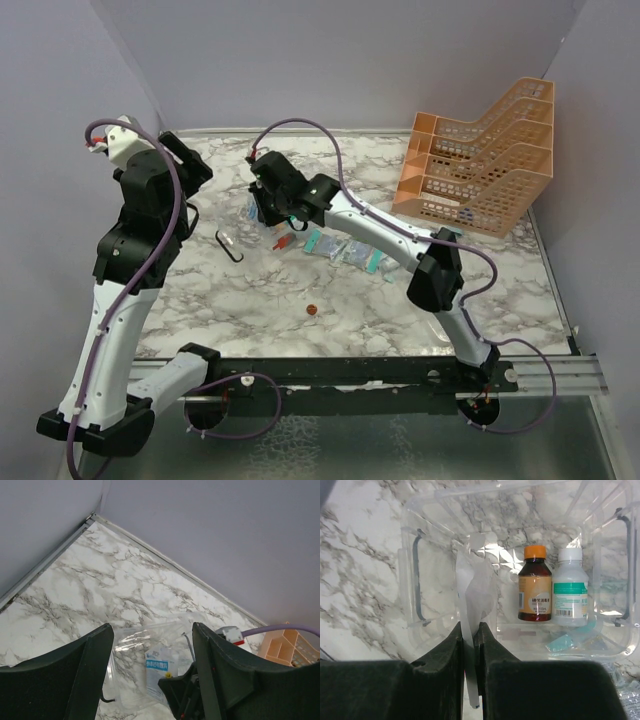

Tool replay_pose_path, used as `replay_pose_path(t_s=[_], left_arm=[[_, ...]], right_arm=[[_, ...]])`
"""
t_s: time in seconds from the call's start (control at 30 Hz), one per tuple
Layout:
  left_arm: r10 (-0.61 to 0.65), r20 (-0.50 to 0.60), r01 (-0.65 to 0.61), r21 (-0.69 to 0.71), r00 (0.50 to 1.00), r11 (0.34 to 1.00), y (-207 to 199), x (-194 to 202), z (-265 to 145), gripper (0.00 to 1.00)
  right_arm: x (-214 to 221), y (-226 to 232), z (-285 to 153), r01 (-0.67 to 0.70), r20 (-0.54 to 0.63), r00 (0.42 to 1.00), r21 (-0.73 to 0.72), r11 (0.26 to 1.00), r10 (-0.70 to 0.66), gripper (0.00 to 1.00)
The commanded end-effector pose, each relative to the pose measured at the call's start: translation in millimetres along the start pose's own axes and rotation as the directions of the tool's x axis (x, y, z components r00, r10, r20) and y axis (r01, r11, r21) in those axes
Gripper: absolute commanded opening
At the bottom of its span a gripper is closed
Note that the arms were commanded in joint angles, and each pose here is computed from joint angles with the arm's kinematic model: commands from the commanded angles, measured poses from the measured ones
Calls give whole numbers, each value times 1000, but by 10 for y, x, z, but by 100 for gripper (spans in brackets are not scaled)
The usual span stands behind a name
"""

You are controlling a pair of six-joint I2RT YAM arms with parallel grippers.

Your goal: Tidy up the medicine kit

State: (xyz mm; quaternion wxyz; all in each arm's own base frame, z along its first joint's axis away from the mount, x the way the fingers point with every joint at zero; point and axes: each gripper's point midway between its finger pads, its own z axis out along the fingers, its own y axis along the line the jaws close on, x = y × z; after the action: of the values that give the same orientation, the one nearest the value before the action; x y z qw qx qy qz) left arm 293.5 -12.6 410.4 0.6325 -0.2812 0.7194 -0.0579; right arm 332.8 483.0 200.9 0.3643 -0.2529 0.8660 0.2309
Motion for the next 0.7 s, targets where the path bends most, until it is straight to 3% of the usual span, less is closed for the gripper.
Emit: replay_pose_path(t_s=[0.0,0.4,0.67], left_arm=[[30,1,-30,-17,1000,999,32,-25,2,68],[50,12,-50,2,999,999,-39,-121,-3,68],[64,-13,-63,6,998,998,-56,-35,47,68]], right_arm=[[289,-162,176,100,-105,991,149,984,-85,1],[430,-353,594,248,-137,966,244,937,-220,7],[443,-237,712,280,-125,957,187,941,-260,18]])
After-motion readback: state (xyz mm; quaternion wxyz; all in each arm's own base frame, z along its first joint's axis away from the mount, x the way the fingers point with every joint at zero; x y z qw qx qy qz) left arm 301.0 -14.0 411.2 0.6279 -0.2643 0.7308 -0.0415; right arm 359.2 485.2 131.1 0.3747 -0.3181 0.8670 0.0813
